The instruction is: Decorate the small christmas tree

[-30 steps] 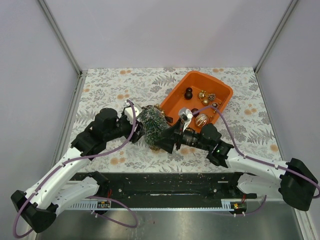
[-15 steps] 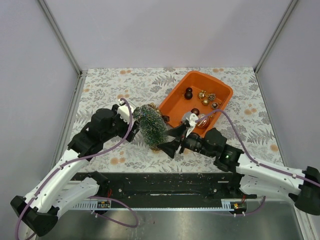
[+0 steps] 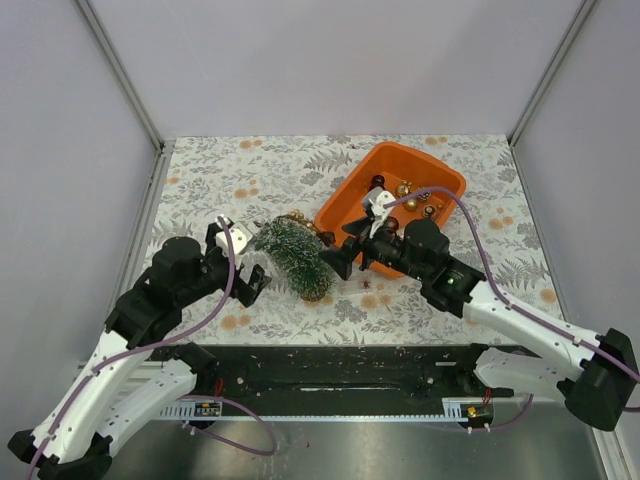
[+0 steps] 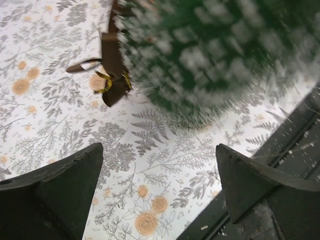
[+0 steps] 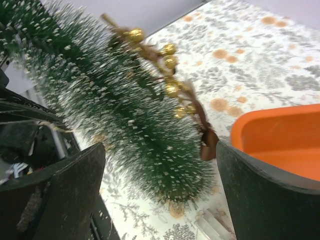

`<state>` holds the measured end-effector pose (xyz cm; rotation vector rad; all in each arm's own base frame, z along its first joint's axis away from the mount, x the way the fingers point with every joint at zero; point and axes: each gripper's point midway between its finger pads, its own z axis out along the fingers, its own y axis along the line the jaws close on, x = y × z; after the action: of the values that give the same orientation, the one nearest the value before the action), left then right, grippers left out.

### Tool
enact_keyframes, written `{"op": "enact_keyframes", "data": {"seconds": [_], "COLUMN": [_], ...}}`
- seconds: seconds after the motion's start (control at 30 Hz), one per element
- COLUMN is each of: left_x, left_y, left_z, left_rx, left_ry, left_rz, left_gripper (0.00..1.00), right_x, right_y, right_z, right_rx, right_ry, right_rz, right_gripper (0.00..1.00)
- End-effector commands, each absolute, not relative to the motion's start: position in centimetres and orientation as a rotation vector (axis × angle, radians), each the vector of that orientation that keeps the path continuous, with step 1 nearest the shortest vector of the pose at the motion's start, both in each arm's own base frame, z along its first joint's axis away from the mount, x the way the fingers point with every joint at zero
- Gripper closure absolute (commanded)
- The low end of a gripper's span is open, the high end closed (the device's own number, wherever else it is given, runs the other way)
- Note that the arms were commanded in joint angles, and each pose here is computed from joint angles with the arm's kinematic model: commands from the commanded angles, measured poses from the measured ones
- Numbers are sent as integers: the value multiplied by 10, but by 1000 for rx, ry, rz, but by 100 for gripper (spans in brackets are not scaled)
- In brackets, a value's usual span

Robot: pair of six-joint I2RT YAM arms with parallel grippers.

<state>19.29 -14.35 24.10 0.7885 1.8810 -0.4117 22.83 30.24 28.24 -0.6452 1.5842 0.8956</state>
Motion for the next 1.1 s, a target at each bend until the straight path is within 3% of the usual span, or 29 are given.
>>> {"op": "enact_keyframes", "data": {"seconds": [0.0,0.17,0.4,0.53,0.67,0.83,1.07], "left_x": [165,130,168,203,210,210,218], "left_y": [-149,-157,-167,-169,-182,-189,-191], "left_z": [257,259,269,274,288,296,303], "left_rx": [901,1037,803,638,614,583,537], "left_ry": [1821,1768,1798,1850,1862,1854,1841], "left_rz": [-507,-645,-645,-589,-657,-712,-716], "left_gripper": [1,1,7,9,4,1,2], "right_x": [215,216,227,234,238,229,196], "right_y": [325,333,347,351,347,346,370], "right_z": [311,303,295,292,289,290,279], "right_rx": [-795,-806,-757,-724,-685,-679,-730], "right_ry": [1484,1505,1507,1501,1488,1462,1457], "right_rz": [1012,1050,1095,1092,1076,1088,1060], "right_gripper": [1,1,11,23,37,66,82]}}
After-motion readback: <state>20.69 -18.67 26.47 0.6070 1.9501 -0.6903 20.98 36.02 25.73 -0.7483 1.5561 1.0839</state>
